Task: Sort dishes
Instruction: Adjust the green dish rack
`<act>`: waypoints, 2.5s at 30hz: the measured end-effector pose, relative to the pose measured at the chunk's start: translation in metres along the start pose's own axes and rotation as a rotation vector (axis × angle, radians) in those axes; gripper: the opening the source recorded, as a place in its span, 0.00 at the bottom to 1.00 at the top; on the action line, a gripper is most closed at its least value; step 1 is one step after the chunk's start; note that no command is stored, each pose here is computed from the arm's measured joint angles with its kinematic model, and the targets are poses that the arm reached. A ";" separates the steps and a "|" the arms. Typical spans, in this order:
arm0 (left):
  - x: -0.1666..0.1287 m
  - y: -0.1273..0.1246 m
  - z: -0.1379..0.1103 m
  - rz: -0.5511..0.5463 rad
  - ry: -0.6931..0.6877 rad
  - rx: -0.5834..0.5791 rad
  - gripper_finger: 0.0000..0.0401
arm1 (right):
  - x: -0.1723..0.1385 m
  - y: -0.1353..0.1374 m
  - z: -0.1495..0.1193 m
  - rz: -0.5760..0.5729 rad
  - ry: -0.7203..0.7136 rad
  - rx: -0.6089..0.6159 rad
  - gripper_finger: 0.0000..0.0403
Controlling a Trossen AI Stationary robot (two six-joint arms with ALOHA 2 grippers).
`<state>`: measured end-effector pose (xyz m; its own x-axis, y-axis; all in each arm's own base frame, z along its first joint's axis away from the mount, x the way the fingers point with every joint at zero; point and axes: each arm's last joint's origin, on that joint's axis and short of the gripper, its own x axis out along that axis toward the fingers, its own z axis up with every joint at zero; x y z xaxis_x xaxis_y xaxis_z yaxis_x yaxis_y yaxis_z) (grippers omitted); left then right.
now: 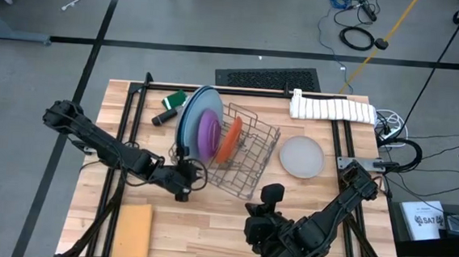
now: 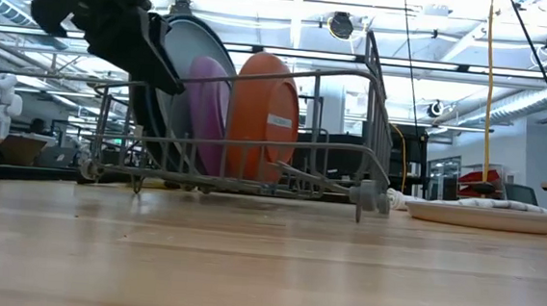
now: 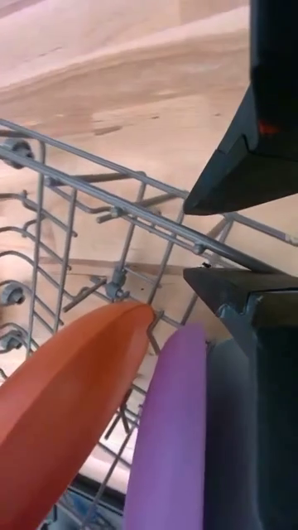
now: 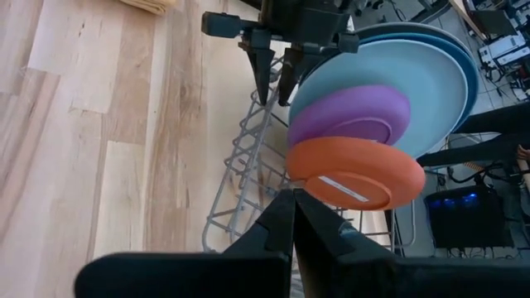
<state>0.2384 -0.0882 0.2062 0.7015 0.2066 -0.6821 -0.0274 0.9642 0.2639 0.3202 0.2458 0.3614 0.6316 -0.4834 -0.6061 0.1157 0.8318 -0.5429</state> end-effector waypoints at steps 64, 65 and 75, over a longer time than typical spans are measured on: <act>0.012 -0.037 0.056 0.030 0.010 0.124 0.46 | -0.020 0.013 -0.009 0.010 -0.033 -0.031 0.00; 0.011 -0.039 0.055 0.035 0.006 0.146 0.47 | -0.020 0.013 -0.009 0.010 -0.032 -0.031 0.00; 0.015 -0.023 0.043 0.173 0.138 0.192 0.45 | -0.020 0.013 -0.008 0.010 -0.033 -0.029 0.00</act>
<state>0.2807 -0.1144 0.2191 0.5946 0.3985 -0.6984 0.0061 0.8663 0.4995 0.3027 0.2639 0.3617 0.6579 -0.4651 -0.5923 0.0868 0.8281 -0.5539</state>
